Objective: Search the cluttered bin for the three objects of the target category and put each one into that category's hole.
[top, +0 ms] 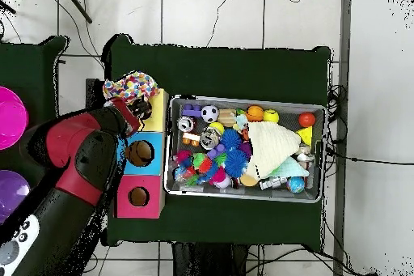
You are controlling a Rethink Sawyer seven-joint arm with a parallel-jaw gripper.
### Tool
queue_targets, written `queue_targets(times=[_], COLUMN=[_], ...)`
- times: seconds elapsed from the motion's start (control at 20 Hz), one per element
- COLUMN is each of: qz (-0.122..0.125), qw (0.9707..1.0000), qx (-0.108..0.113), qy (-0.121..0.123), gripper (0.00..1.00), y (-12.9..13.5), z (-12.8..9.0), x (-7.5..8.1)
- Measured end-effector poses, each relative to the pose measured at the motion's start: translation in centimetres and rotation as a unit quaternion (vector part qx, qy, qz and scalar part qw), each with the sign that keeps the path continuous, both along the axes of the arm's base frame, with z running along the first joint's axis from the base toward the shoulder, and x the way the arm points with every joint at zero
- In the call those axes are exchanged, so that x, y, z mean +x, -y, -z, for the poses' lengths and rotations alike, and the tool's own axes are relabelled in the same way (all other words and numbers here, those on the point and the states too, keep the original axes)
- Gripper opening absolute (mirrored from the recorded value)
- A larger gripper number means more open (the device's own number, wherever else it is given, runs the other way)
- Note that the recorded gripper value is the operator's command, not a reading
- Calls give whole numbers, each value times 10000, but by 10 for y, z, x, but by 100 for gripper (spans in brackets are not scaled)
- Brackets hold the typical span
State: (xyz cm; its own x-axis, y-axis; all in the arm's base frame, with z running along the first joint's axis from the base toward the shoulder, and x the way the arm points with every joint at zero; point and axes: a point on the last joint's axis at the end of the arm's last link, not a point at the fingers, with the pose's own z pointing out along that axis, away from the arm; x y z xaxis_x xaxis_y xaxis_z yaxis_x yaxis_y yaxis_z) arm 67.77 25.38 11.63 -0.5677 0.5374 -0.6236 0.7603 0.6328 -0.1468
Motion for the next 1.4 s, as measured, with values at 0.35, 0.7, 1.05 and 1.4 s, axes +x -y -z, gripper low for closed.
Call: queue_targets(times=[0.35,0.7,1.05,1.4], qz=[-8,409,929,940], qw=[10000,9982,9930,9916], qx=[-40,-412,-674,-859], qy=[-12,-146,-265,-246], gripper=[100,100,100,100], y=[0,5,-2,-1], z=[1,-6,-17,-29], x=[-1,-17,-37,-40])
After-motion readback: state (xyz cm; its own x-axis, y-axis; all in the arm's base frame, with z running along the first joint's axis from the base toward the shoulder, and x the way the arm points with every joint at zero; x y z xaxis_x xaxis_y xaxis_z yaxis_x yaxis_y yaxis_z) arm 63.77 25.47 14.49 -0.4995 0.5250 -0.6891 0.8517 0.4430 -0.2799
